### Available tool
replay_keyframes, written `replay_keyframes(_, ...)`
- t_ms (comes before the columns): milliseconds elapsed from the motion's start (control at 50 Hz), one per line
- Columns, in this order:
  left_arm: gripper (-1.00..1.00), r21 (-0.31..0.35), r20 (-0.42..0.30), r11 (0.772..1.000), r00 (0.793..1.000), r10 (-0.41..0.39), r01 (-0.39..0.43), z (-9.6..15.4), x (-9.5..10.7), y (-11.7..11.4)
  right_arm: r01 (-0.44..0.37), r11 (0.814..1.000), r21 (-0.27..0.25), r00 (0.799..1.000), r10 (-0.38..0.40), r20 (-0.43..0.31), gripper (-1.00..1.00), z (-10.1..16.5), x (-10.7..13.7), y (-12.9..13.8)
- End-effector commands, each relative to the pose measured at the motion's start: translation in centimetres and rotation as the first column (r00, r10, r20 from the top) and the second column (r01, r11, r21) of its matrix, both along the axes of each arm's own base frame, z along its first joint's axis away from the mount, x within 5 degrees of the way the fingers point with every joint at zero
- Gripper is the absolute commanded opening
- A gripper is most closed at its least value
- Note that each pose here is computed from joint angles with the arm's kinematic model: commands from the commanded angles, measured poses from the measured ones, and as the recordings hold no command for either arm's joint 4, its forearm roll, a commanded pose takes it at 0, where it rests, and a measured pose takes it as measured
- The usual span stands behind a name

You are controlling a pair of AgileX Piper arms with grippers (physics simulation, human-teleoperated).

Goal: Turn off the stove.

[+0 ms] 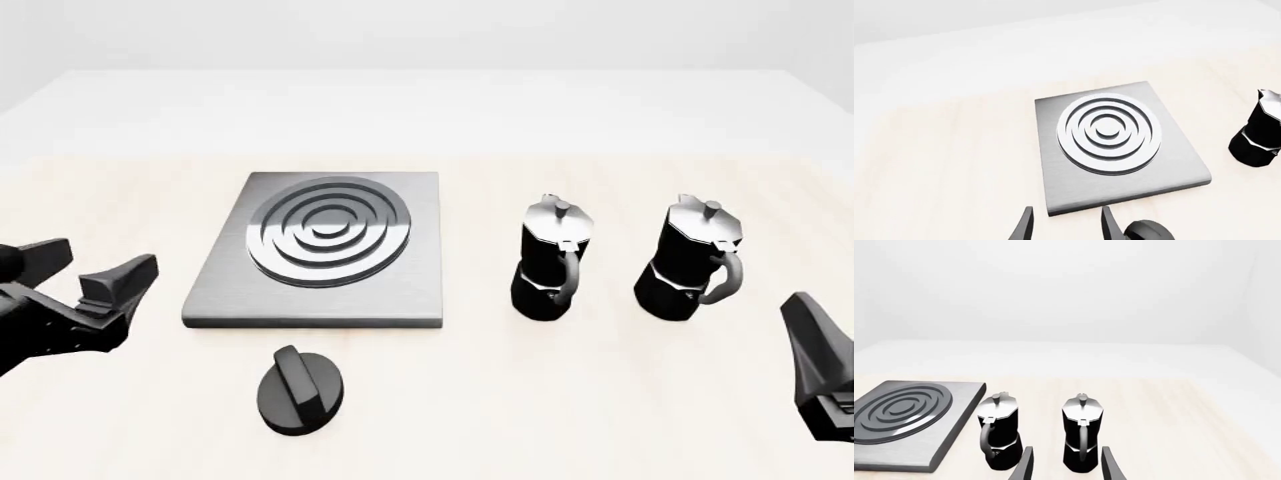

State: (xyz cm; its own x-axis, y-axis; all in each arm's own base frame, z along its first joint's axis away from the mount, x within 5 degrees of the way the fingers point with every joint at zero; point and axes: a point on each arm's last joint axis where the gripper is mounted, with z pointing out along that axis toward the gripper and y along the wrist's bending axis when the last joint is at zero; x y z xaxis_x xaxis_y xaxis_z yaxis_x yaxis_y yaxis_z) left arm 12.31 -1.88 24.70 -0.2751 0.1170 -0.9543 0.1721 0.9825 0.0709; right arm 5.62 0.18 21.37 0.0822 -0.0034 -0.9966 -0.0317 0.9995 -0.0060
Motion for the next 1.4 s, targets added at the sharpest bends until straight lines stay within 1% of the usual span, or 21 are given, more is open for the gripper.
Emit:
replay_keyframes(20,1.00,0.106,-0.147,0.992,0.988,-0.055,0.071,-0.4,2.6,-0.9,-0.007,1.000,0.001,1.000,0.007,-0.003,1.00,0.0,0.0,0.0)
replay_keyframes(40,1.00,0.125,-0.168,0.989,0.984,-0.054,0.076,-0.6,3.0,-0.8,-0.007,1.000,0.002,1.000,0.007,-0.003,1.00,0.0,0.0,0.0)
replay_keyframes(60,1.00,0.119,-0.197,0.991,0.980,-0.029,0.053,-0.9,3.6,-0.6,-0.008,1.000,0.001,1.000,0.008,-0.004,1.00,0.0,0.0,0.0)
replay_keyframes(80,1.00,0.119,-0.197,0.991,0.980,-0.029,0.053,-0.9,3.7,-0.6,-0.008,1.000,0.001,1.000,0.008,-0.004,1.00,0.0,0.0,0.0)
replay_keyframes(120,1.00,0.162,-0.220,0.984,0.975,-0.032,0.069,-1.4,4.0,-0.5,-0.008,1.000,0.000,1.000,0.008,-0.003,1.00,0.0,0.0,0.0)
replay_keyframes(140,1.00,0.156,-0.240,0.986,0.971,-0.026,0.065,-1.5,4.3,-0.4,-0.007,1.000,0.002,1.000,0.007,-0.001,1.00,0.0,0.0,0.0)
replay_keyframes(160,1.00,0.184,-0.240,0.980,0.970,-0.031,0.077,-1.6,4.3,-0.4,-0.008,1.000,0.003,1.000,0.008,0.000,1.00,0.0,0.0,0.0)
replay_keyframes(200,1.00,0.184,-0.259,0.980,0.966,-0.026,0.076,-1.9,4.6,-0.3,-0.006,1.000,0.003,1.000,0.006,0.000,1.00,0.0,0.0,0.0)
replay_keyframes(220,1.00,0.196,-0.291,0.976,0.956,-0.036,0.096,-2.6,5.0,-0.5,-0.009,1.000,0.004,1.000,0.009,0.000,1.00,0.0,0.0,0.0)
replay_keyframes(240,1.00,0.200,-0.293,0.974,0.955,-0.040,0.102,-2.7,5.1,-0.6,-0.011,1.000,0.003,1.000,0.011,-0.001,1.00,0.0,0.0,0.1)
replay_keyframes(260,1.00,0.194,-0.293,0.976,0.956,-0.037,0.097,-2.7,5.1,-0.6,-0.011,1.000,0.003,1.000,0.011,-0.001,1.00,0.0,0.0,0.1)
replay_keyframes(280,1.00,0.195,-0.318,0.973,0.946,-0.060,0.127,-3.3,5.3,-1.1,-0.013,1.000,0.003,1.000,0.013,-0.001,1.00,0.0,0.0,0.1)
replay_keyframes(340,1.00,0.188,-0.334,0.970,0.939,-0.087,0.157,-3.8,5.5,-1.7,-0.012,1.000,0.002,1.000,0.012,-0.001,1.00,0.0,0.0,0.1)
replay_keyframes(360,1.00,0.165,-0.389,0.964,0.912,-0.132,0.210,-6.0,6.2,-3.1,-0.012,1.000,0.001,1.000,0.012,-0.002,1.00,0.0,0.0,0.1)
replay_keyframes(440,1.00,0.154,-0.401,0.963,0.904,-0.144,0.222,-6.9,6.3,-3.6,-0.014,1.000,0.000,1.000,0.014,-0.002,1.00,0.0,0.0,0.1)
replay_keyframes(520,1.00,0.137,-0.427,0.963,0.891,-0.155,0.233,-8.1,6.3,-4.0,-0.016,1.000,0.000,1.000,0.016,-0.003,1.00,0.0,0.0,0.1)
replay_keyframes(740,1.00,0.137,-0.461,0.964,0.876,-0.144,0.230,-10.4,6.9,-4.1,-0.016,1.000,-0.003,1.000,0.016,-0.003,1.00,0.0,0.0,0.1)
replay_keyframes(880,1.00,0.144,-0.469,0.964,0.873,-0.134,0.225,-10.9,7.2,-3.9,-0.017,1.000,-0.004,1.000,0.017,-0.004,1.00,0.0,0.0,0.1)
replay_keyframes(1160,1.00,0.157,-0.500,0.960,0.857,-0.124,0.231,-12.8,7.8,-3.9,-0.017,1.000,-0.004,1.000,0.017,-0.004,1.00,0.0,0.0,0.1)
replay_keyframes(1280,1.00,0.152,-0.502,0.959,0.855,-0.133,0.239,-13.1,7.8,-4.1,-0.017,1.000,-0.003,1.000,0.017,-0.004,1.00,0.0,0.0,0.1)
replay_keyframes(1400,1.00,0.150,-0.493,0.957,0.858,-0.146,0.249,-12.7,8.0,-4.5,-0.017,1.000,-0.002,1.000,0.017,-0.003,1.00,0.0,0.0,0.1)
